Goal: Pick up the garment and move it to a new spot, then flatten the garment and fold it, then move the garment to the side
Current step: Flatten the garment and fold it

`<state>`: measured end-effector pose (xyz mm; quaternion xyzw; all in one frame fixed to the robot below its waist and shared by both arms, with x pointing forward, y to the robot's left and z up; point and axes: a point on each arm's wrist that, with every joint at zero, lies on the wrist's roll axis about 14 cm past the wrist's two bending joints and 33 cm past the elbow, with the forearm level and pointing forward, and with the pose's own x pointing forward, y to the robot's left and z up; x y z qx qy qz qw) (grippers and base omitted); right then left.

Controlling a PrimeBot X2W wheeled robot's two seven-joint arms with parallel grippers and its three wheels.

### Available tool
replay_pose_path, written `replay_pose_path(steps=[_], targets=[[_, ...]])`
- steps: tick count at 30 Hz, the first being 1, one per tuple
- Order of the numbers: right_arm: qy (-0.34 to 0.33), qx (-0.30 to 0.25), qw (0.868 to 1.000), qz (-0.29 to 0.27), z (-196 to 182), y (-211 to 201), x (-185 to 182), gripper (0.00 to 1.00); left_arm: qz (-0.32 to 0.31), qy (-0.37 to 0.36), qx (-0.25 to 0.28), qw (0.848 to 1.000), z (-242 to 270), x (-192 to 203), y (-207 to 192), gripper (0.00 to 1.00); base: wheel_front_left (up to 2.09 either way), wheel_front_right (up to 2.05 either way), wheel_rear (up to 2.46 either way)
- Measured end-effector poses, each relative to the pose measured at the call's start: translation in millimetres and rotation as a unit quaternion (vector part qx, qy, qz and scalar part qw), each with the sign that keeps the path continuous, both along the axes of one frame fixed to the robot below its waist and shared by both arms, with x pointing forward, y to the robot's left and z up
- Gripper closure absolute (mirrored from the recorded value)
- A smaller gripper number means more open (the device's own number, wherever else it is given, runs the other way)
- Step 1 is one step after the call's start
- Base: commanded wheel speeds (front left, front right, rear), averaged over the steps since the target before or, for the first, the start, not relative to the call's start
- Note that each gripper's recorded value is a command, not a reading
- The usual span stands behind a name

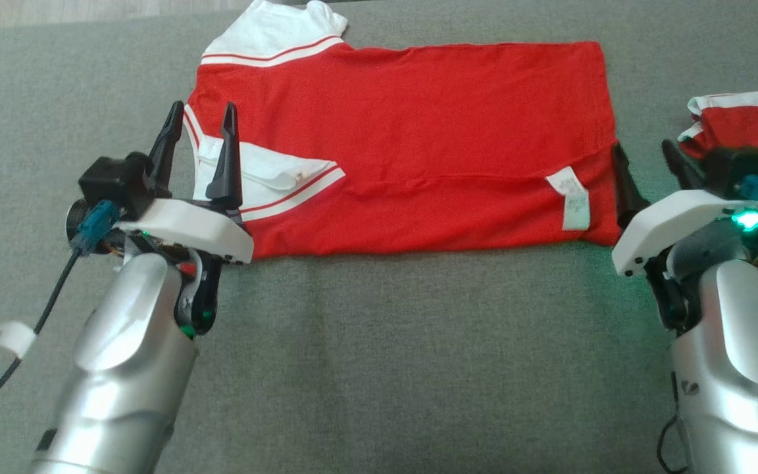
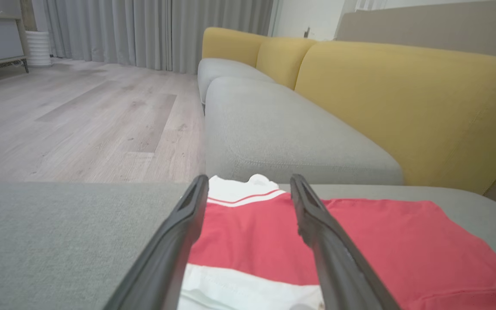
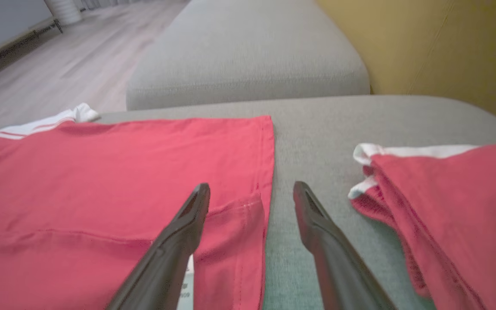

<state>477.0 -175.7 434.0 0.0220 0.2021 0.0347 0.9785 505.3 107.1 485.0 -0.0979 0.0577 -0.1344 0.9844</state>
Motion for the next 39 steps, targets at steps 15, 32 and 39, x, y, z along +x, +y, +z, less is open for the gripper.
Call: replay_pose_path(steps=[15, 32, 39], targets=[[-0.050, 0.000, 0.998, -0.024, 7, -16, -53, 0.00, 0.053, 0.094, -0.048, 0.993, -49, -83, 21, 0.00, 0.00, 0.00, 0.00], [-0.001, 0.015, 0.999, -0.032, -25, -19, -64, 0.00, 0.084, 0.249, -0.064, 0.963, -115, -75, 30, 0.22, 0.00, 0.00, 0.00], [0.040, 0.040, 0.998, -0.025, -49, -8, -56, 0.00, 0.083, 0.221, -0.076, 0.969, -106, -72, 30, 1.00, 0.00, 0.00, 0.00]])
